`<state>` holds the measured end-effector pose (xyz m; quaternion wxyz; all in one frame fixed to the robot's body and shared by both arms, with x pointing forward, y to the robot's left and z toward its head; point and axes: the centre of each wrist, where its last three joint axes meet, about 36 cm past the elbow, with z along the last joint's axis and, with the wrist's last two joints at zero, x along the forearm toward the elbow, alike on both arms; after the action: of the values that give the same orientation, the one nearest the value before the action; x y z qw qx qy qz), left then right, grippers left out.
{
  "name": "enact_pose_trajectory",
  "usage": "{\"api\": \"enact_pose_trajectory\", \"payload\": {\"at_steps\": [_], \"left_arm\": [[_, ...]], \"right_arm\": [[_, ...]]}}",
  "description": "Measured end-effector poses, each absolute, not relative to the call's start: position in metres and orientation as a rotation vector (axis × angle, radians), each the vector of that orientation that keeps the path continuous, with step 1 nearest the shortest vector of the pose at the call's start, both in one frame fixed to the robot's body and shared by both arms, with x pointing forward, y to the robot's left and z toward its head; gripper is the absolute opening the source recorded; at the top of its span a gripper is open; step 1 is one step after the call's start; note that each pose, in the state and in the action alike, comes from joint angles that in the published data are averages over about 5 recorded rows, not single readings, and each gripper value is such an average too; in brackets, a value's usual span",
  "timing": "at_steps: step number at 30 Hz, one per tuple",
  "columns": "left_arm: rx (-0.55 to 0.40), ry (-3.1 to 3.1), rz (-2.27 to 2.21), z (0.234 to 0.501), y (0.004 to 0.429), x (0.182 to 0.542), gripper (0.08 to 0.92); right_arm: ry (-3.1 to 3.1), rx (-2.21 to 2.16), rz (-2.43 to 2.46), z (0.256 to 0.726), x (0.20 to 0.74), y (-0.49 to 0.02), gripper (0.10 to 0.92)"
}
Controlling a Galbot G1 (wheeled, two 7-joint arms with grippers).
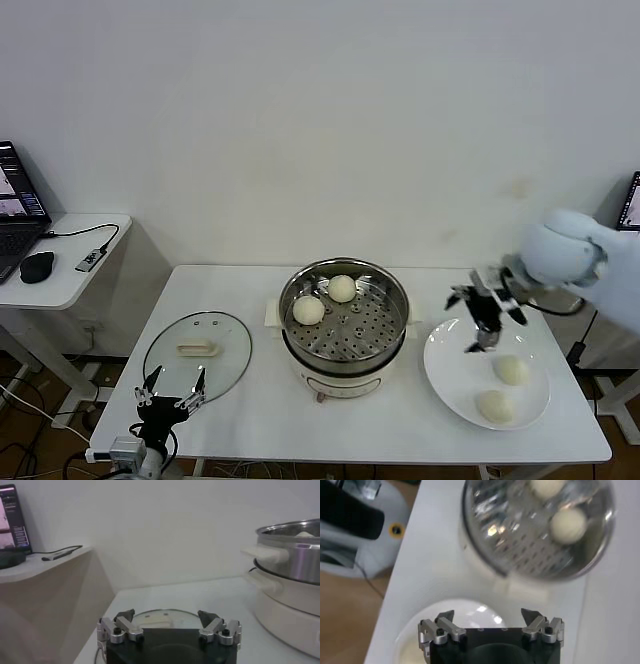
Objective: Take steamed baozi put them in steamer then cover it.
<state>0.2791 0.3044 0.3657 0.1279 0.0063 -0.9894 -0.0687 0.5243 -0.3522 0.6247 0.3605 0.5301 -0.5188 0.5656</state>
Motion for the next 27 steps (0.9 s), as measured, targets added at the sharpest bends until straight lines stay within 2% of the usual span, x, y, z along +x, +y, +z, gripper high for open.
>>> {"api": "enact_pose_trajectory", "payload": {"at_steps": [11, 27], "left_arm": [[0.016, -2.877, -0.203, 0.366, 0.304, 0.278, 0.823], [0.038, -2.869, -0.206, 0.364, 0.307, 0.275, 0.823]], "right_arm": [[-1.249, 1.315, 1.440, 0.568, 0.499, -0.392, 0.823], [-1.223, 1.317, 1.358, 0.501, 0.498, -0.404, 0.823]]}}
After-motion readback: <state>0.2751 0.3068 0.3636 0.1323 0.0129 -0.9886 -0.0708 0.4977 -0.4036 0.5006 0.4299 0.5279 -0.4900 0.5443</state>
